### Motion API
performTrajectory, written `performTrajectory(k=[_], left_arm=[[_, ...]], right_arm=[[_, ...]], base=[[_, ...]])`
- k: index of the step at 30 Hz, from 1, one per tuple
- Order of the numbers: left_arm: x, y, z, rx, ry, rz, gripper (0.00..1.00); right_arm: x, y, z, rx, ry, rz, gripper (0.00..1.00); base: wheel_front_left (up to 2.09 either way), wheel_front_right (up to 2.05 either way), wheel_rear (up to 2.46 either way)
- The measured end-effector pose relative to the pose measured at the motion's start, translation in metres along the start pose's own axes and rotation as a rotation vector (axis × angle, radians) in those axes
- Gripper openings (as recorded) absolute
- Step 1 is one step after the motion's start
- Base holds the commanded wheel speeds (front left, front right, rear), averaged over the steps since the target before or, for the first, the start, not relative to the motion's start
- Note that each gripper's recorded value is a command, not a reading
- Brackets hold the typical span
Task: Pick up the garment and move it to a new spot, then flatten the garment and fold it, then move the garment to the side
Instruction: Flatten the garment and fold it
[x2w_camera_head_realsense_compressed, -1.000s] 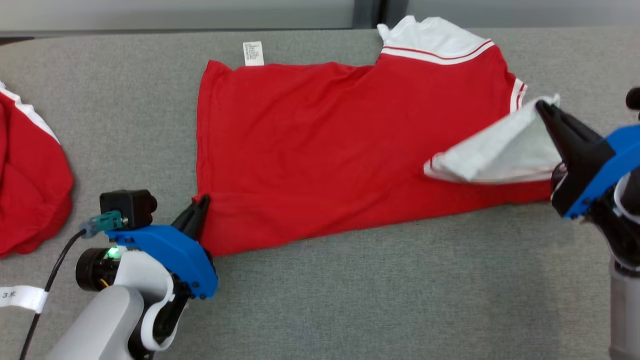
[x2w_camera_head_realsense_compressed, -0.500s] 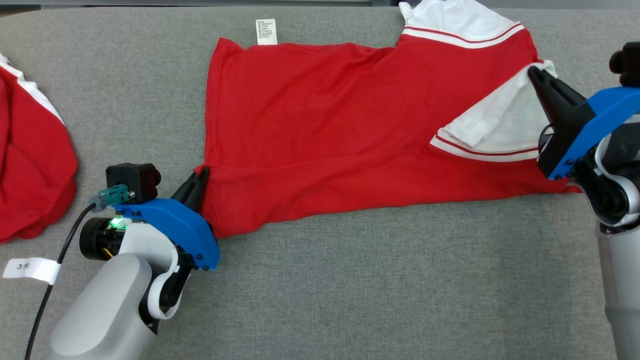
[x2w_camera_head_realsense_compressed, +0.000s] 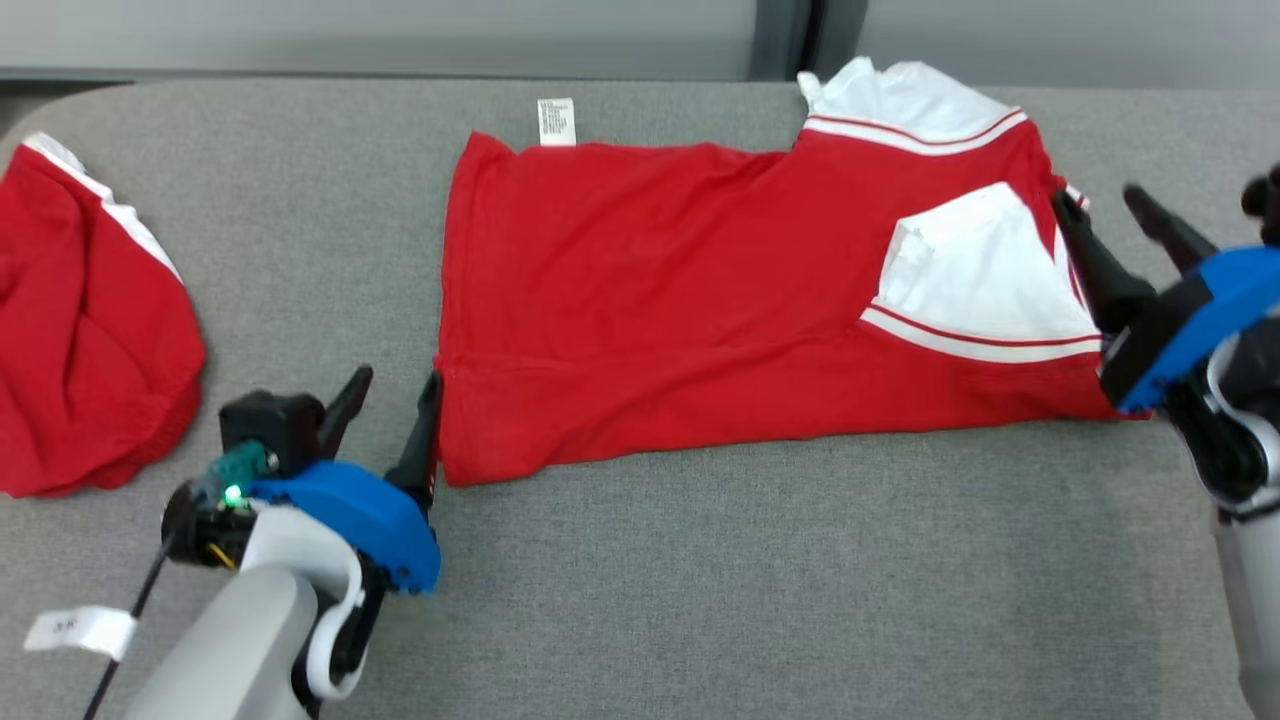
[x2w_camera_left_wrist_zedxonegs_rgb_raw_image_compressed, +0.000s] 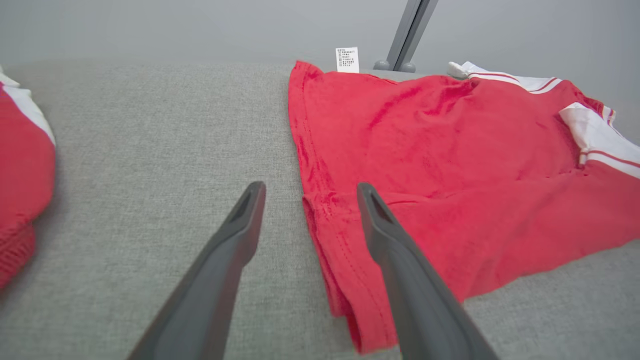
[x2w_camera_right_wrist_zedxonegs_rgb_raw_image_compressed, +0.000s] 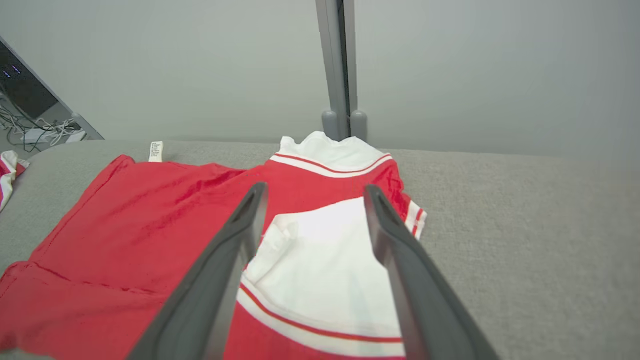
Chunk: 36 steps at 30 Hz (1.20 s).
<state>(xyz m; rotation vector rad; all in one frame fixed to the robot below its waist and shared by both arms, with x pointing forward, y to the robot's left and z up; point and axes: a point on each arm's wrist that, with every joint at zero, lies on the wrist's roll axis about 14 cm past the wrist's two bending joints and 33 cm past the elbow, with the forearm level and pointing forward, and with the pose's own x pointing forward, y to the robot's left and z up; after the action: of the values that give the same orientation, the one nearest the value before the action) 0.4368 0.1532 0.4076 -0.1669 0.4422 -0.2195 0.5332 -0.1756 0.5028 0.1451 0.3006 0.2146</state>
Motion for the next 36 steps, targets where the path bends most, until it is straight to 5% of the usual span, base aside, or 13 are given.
performTrajectory(k=[11,23,28,29,31,32,33,36], left_arm=[[-0.029,-0.022,-0.036,0.042,0.065,-0.022,1.0],[0.007,-0.016,-0.069,0.032,0.197,0.032,1.0],[0.013,-0.015,-0.075,-0.014,0.225,0.046,1.0],[0.013,-0.015,-0.076,-0.024,0.234,0.044,0.82],[0.013,-0.016,-0.079,-0.038,0.25,0.038,0.02],[0.013,-0.017,-0.079,-0.047,0.252,0.034,0.0],[0.013,-0.018,-0.079,-0.054,0.259,0.029,0.0],[0.008,-0.018,-0.08,-0.072,0.266,0.03,0.0]], right_arm=[[-0.067,-0.043,-0.054,0.068,0.085,-0.222,1.0],[-0.043,-0.062,-0.097,0.118,0.181,-0.321,1.0],[-0.037,-0.065,-0.138,0.111,0.333,-0.342,1.0],[-0.036,-0.064,-0.143,0.111,0.352,-0.342,1.0],[-0.036,-0.064,-0.148,0.105,0.394,-0.345,1.0],[-0.036,-0.064,-0.15,0.106,0.404,-0.343,0.36],[-0.035,-0.062,-0.15,0.103,0.409,-0.338,0.0],[-0.036,-0.056,-0.147,0.107,0.399,-0.322,0.0]], base=[[0.0,0.0,0.0],[0.0,0.0,0.0],[0.0,0.0,0.0],[0.0,0.0,0.0],[0.0,0.0,0.0],[0.0,0.0,0.0],[0.0,0.0,0.0],[0.0,0.0,0.0]])
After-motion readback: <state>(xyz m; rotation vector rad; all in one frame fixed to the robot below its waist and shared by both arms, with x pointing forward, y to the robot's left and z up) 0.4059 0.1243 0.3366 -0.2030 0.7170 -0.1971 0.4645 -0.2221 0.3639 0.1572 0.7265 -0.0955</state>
